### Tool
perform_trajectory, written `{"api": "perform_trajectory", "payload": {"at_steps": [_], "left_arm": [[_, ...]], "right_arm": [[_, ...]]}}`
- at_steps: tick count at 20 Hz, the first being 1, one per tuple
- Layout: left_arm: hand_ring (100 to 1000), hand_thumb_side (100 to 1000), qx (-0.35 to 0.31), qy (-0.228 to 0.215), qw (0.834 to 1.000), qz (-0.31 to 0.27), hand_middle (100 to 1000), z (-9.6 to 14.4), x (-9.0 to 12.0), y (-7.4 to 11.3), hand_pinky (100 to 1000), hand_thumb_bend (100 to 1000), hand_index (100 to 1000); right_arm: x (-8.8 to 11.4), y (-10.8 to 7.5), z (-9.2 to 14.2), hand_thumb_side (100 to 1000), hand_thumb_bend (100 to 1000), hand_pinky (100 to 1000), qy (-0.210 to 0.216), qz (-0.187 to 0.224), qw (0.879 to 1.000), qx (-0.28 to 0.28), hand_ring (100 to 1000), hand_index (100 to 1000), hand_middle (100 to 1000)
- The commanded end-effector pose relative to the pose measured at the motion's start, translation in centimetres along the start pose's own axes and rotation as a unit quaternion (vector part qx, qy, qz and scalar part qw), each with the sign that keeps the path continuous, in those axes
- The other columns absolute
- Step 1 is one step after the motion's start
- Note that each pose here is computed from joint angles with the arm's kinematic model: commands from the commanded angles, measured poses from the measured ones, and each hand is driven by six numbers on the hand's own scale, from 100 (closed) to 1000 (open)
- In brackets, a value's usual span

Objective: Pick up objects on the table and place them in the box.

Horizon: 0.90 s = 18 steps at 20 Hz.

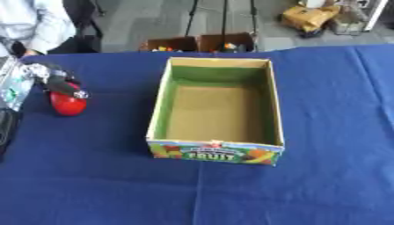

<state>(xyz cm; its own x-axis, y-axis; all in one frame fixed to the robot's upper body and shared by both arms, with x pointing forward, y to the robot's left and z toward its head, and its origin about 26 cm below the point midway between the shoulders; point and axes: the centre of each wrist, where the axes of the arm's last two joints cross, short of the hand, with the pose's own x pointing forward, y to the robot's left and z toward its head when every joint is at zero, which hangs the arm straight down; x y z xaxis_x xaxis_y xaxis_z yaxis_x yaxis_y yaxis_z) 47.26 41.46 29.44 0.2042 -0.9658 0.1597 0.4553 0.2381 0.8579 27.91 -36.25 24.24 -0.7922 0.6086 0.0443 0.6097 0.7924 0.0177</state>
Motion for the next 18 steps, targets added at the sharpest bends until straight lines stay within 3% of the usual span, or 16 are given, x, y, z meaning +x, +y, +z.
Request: {"api": "perform_trajectory", "payload": {"at_steps": [1, 3, 7, 11, 15, 18], "left_arm": [[805, 643, 0.032, 0.01, 0.999, 0.006, 983, 2.01, -1.29, 2.05, 655, 242, 1000], [791, 591, 0.041, 0.017, 0.999, 0.002, 964, 2.32, -1.48, 2.31, 646, 183, 1000], [814, 564, 0.053, 0.026, 0.998, -0.014, 969, 2.79, -1.47, 2.68, 663, 152, 1000], [841, 576, 0.047, 0.028, 0.998, -0.021, 977, 2.7, -1.57, 2.5, 681, 171, 1000], [787, 598, 0.038, 0.027, 0.999, -0.02, 964, 2.34, -1.81, 2.02, 626, 198, 1000], [778, 654, 0.03, 0.021, 0.999, -0.011, 956, 2.1, -2.1, 1.69, 609, 275, 1000]], "right_arm": [[0.26, -0.17, -0.6, 933, 100, 701, -0.017, -0.004, 1.0, -0.003, 754, 843, 731], [0.26, -0.22, -0.55, 932, 100, 701, -0.017, -0.003, 1.0, -0.003, 754, 844, 730], [0.25, -0.28, -0.44, 933, 100, 701, -0.014, -0.002, 1.0, -0.004, 754, 844, 729], [0.25, -0.3, -0.39, 932, 100, 701, -0.012, -0.002, 1.0, -0.005, 754, 843, 728], [0.24, -0.33, -0.38, 933, 100, 701, -0.011, -0.002, 1.0, -0.007, 754, 841, 726], [0.23, -0.36, -0.32, 931, 100, 702, -0.01, -0.002, 1.0, -0.01, 754, 840, 724]]}}
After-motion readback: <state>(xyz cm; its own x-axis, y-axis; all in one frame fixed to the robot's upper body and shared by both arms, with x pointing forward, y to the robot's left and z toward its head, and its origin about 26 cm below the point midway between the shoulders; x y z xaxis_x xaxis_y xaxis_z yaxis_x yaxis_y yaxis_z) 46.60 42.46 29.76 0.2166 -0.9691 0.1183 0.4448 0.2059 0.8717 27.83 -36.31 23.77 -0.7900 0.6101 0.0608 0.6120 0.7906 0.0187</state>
